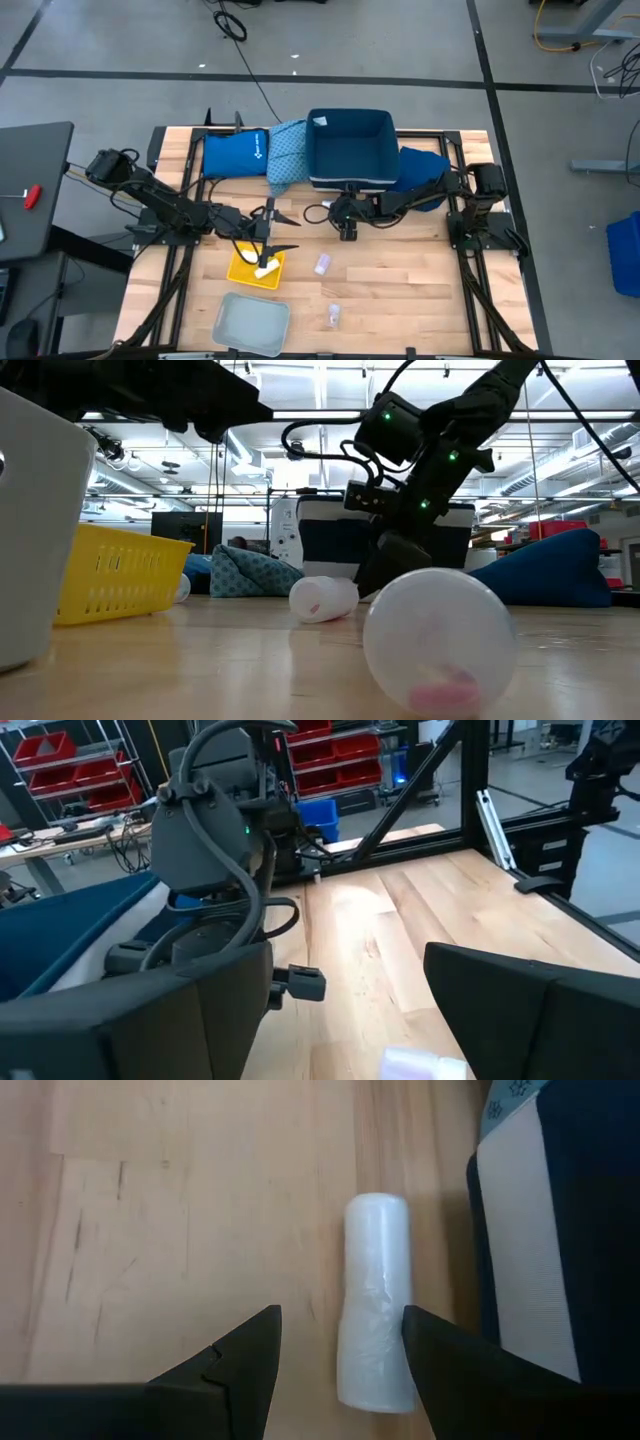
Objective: Pick & place medical supplies in basket/bin
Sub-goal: Put the white rolled gauze into the yellow bin
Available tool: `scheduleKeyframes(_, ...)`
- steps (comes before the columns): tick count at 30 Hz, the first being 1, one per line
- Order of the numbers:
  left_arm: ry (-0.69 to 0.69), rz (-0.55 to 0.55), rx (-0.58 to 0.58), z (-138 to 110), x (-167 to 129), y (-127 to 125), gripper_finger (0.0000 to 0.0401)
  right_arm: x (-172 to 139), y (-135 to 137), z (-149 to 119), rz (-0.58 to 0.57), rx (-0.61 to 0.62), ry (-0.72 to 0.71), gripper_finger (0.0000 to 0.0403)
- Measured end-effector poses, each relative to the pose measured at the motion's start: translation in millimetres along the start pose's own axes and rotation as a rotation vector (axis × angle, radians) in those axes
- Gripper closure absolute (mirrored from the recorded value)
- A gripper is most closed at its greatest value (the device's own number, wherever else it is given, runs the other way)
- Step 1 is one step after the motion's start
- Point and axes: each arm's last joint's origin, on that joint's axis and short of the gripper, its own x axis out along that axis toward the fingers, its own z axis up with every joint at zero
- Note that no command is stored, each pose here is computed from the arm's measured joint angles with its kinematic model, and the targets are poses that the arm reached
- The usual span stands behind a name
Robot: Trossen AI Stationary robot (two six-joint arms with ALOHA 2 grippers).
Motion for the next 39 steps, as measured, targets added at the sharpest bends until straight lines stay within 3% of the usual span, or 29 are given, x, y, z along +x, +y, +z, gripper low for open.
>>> scheduleKeyframes(14,-0.006,0.001,-0.006,0.6,-0.1,-0.1,0.0133,2.9,0.3,0.4,-0.094,-0.034,0.004,0.0187)
scheduleKeyframes(25,-0.010,-0.001,-0.006,1.0,-0.1,-0.3,0.0133,13.9,8.3,-4.8,0.002,-0.040,0.021,0.0195)
scheduleKeyframes(29,-0.009,-0.002,-0.006,0.9,-0.1,-0.3,0.0133,10.7,19.4,-3.4,0.018,-0.062,0.011,0.0240)
scheduleKeyframes(35,-0.007,-0.002,-0.010,0.7,-0.1,-0.4,0.0133,2.4,42.8,-0.3,0.089,-0.076,-0.019,0.0366)
scheduleKeyframes(39,-0.007,-0.002,-0.013,0.7,-0.1,-0.4,0.0133,-4.1,58.8,0.8,0.149,-0.100,-0.037,0.0371)
